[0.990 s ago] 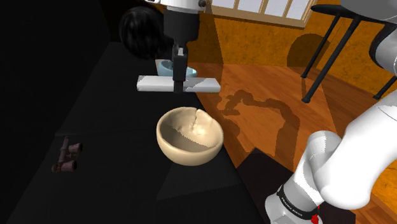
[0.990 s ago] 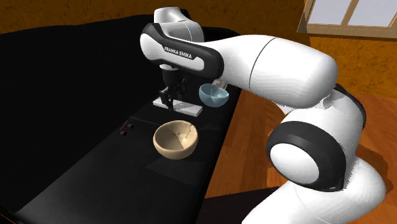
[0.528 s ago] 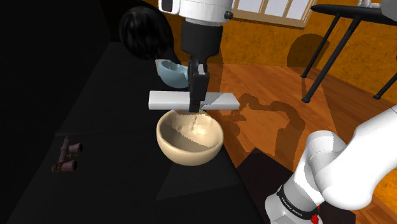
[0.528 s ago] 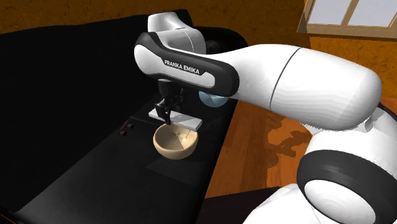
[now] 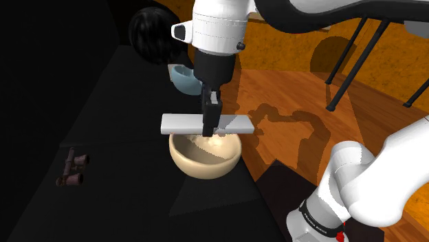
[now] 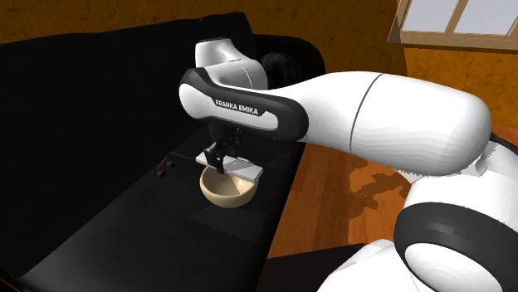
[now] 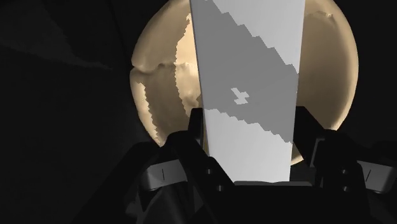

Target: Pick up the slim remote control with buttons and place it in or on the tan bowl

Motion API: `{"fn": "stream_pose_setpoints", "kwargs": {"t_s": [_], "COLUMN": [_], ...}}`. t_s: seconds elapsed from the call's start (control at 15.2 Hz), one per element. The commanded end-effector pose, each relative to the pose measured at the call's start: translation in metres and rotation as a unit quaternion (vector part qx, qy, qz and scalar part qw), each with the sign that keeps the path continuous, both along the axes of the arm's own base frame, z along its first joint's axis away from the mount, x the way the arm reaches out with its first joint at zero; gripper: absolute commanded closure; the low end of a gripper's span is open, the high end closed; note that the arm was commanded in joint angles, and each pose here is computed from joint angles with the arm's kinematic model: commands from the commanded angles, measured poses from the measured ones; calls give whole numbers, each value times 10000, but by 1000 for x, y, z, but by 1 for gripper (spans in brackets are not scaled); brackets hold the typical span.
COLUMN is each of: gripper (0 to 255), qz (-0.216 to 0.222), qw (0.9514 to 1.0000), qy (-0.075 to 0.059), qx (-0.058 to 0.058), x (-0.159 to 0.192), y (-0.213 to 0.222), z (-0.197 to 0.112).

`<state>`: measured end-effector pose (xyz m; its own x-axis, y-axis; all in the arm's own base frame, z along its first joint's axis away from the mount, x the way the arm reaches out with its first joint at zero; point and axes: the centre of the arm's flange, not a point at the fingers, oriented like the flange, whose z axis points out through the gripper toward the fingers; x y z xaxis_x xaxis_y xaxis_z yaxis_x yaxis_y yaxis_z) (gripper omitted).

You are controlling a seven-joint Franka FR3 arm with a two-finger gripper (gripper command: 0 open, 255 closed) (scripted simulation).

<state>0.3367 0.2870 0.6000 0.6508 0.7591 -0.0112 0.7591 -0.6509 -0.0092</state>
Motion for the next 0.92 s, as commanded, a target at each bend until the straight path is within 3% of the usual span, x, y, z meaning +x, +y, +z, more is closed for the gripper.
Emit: {"fn": "stream_pose_setpoints", "kwargs": {"t_s": [0.0, 0.13, 0.66, 0.73, 0.86], "gripper": [255, 255, 255, 0, 0], "qz": [0, 0, 0, 0, 0], "qw": [10000, 10000, 10000, 10000, 10000], "qy": [-3, -3, -3, -3, -3], "qx": [2, 2, 2, 2, 2], "x": [0, 0, 0, 0, 0], "y": [-1, -1, -1, -1, -1], "z": [-11, -24, -24, -24, -24]}}
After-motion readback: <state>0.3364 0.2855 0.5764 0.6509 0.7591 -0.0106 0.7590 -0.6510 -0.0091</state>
